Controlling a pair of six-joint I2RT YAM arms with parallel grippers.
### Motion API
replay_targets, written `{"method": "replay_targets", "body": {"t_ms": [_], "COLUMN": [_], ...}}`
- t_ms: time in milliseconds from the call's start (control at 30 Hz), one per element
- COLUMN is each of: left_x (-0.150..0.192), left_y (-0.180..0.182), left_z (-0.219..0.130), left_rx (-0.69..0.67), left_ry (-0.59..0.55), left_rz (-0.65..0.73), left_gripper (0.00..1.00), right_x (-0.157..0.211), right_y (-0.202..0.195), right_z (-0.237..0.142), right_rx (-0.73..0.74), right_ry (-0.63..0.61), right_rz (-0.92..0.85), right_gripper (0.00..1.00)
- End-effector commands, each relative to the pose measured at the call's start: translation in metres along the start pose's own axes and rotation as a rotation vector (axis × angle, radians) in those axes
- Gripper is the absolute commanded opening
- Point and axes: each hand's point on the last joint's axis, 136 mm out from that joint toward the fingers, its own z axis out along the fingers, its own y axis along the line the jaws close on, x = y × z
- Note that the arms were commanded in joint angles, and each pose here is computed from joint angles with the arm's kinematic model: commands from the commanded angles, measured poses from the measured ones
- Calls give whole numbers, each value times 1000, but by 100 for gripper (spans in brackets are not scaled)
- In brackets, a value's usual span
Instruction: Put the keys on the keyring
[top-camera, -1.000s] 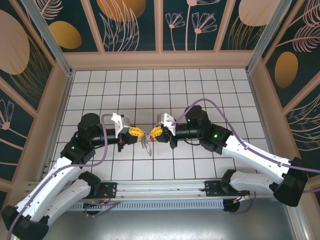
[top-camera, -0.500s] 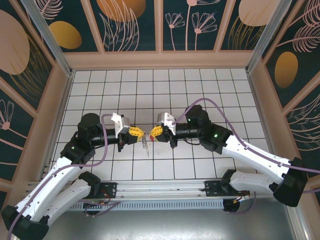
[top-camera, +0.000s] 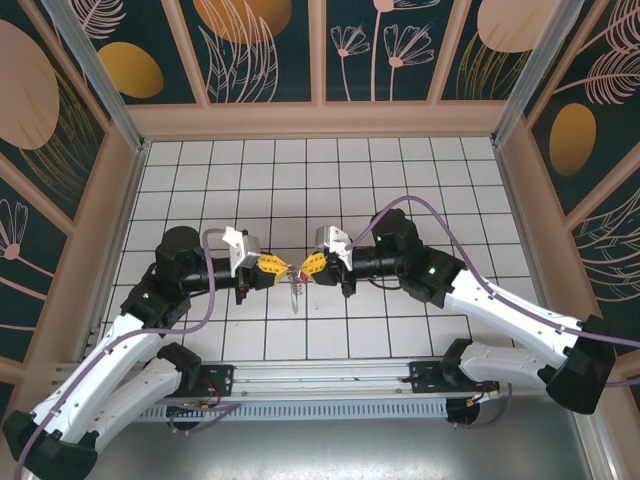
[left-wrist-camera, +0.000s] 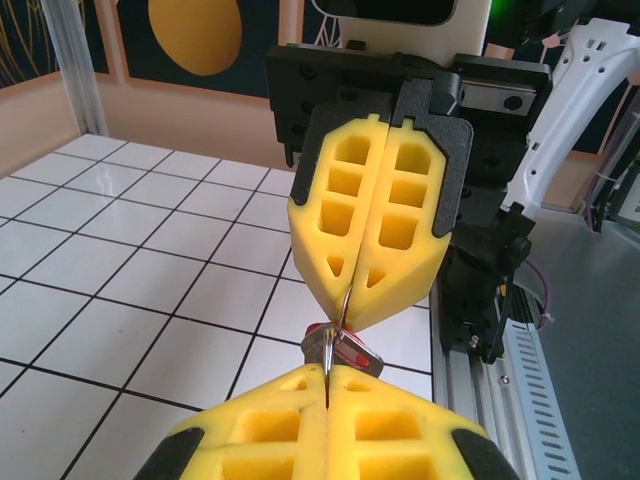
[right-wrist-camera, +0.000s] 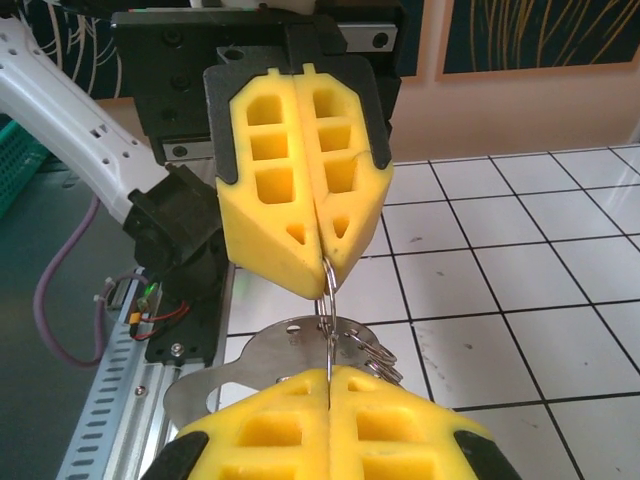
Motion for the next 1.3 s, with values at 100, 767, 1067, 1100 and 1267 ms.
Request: {"method": "replay_targets", "body": {"t_ms": [100,767,1067,1100,1267], "left_x": [-10,-7,-5,-5,-5], "left_y": [-18,-36,-38,-38,-39], "left_z": [-4,-3,-5,-5,-6], "left_rx": [77,205,205,203,205], "left_ry": [-43,-41,-44,-45,-47], "left_rz": [61,-8,7,7,13], "left_gripper": [0,0,0,0,0], "right_x": [-4,-2,-8,-8,-9], "right_y": [18,40,36,36,33], "right_z": [-7,-10,-5,-4,-3], "right_rx": [-71,-174,-180,-179,-169], "right_ry": [-14,-61,-66,-64,-62], "right_rz": [-26,-37,-35,-36,-35], "right_gripper": [0,0,0,0,0]}}
